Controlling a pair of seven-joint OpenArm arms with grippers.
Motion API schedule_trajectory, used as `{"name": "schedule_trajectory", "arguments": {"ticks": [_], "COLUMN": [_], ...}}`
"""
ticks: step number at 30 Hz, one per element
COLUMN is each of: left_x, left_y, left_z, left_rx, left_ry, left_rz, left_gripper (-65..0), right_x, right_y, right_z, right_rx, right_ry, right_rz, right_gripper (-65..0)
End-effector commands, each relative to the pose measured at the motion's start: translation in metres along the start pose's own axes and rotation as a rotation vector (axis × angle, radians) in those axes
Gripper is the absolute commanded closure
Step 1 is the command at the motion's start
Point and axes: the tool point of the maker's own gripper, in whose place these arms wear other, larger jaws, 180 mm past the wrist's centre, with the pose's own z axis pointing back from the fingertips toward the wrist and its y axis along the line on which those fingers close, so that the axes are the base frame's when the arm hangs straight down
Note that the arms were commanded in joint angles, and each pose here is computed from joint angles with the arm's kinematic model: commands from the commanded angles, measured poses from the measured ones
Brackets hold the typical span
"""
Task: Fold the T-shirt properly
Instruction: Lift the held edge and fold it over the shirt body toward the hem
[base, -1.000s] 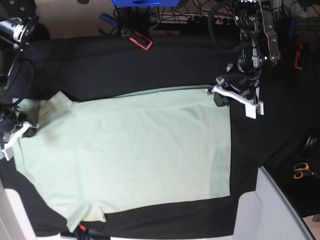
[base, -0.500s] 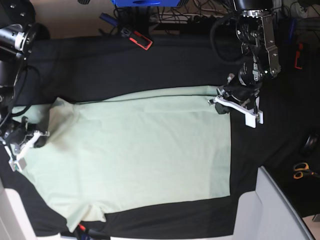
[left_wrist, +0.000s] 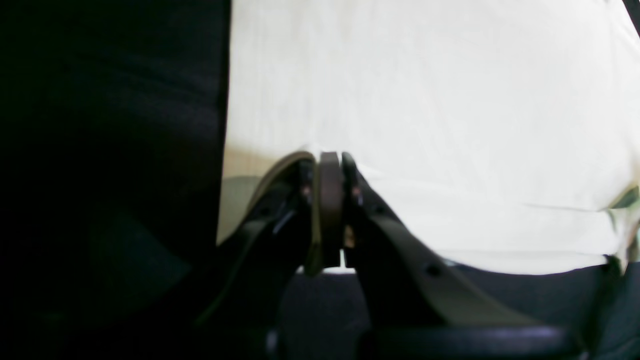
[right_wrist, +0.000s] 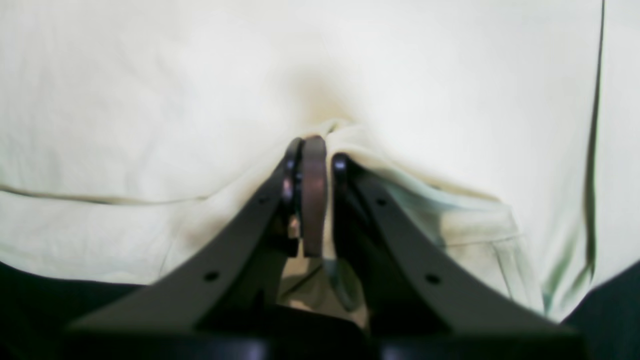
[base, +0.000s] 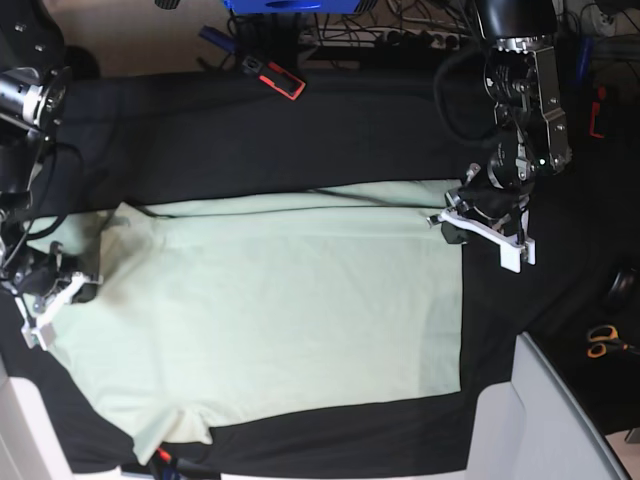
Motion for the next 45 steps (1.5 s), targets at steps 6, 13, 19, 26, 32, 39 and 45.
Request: {"name": "schedule_trajectory", "arguments": {"ticks": [6, 13, 19, 26, 32, 39, 45], "left_x": [0.004, 0.013, 0.020, 0.015, 0.028, 0.025, 0.029], "left_y": [0.004, 0.001, -0.002, -0.006, -0.008, -0.006, -0.007], "left_z": [-0.005, -0.007, -0.011, -0.014, -0.015, -0.024, -0.027], "left_rx": [0.000, -0.007, 0.021, 0.033, 0.032, 0.035, 0.035], "left_ry": [-0.006, -0.023, -0.027, -0.011, -0.035, -0.008, -0.014], "left_rz": [0.008, 0.007, -0.067, -0.117, -0.125, -0.116, -0.111], "left_gripper": [0.0, 0.0, 0.0, 0.0, 0.0, 0.0, 0.0], "right_x": [0.036, 0.045, 0.054, 0.045, 0.038, 0.049, 0.055], "right_y": [-0.006, -0.001, 0.004, -0.001, -0.001, 0.001, 0.001], "right_z": [0.010, 0.009, 0.007, -0.003, -0.010, -0.008, -0.007], "right_rx": [-0.010, -0.003, -0.008, -0.019, -0.008, -0.006, -0.006], "right_ry": [-0.085, -0.089, -0.097, -0.091, -0.097, -0.115, -0.125], "right_rz": [0.017, 0.044, 0.066, -0.001, -0.029, -0.023, -0.020], "right_gripper": [0.0, 0.0, 0.0, 0.0, 0.0, 0.0, 0.0]}}
